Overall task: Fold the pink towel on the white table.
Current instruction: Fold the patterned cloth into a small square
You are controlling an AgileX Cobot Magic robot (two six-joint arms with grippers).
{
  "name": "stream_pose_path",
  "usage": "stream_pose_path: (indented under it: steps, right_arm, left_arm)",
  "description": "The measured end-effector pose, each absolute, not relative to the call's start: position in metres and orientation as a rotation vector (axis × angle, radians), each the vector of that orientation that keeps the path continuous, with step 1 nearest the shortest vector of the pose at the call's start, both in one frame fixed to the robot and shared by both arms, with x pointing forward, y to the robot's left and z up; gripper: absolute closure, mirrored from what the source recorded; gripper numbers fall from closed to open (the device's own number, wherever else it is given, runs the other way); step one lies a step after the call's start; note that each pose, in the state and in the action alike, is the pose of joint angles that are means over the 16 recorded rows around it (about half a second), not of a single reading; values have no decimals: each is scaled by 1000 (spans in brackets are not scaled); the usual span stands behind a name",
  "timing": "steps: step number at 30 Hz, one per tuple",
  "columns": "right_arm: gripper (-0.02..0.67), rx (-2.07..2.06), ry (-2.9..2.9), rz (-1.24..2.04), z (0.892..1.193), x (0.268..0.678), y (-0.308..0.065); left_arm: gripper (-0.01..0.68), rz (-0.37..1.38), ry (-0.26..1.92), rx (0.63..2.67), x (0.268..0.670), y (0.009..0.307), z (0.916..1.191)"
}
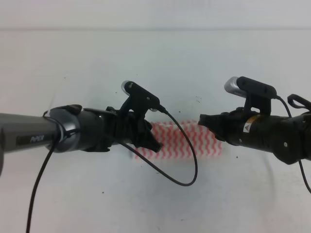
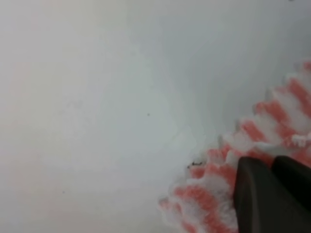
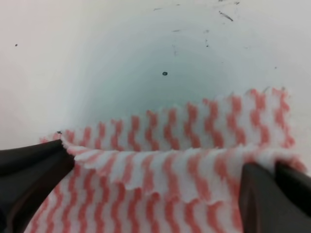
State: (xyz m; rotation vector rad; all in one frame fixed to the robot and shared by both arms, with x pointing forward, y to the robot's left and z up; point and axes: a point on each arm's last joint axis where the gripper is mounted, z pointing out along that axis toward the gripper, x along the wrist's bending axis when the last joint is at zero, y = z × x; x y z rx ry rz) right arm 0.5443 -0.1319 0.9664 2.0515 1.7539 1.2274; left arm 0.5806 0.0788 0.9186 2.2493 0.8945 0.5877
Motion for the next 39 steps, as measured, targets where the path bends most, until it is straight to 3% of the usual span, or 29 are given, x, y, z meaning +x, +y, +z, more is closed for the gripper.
stream_pose_path:
  steps: [21,39]
  right_arm:
    - [665,2035,1743,1251,968,545,-132]
    - [664,2024,1737,1267,969,546,-131]
  left_arm:
    - [631,368,606,2174,567,56,931]
    - [631,350,505,2142,579,41,932]
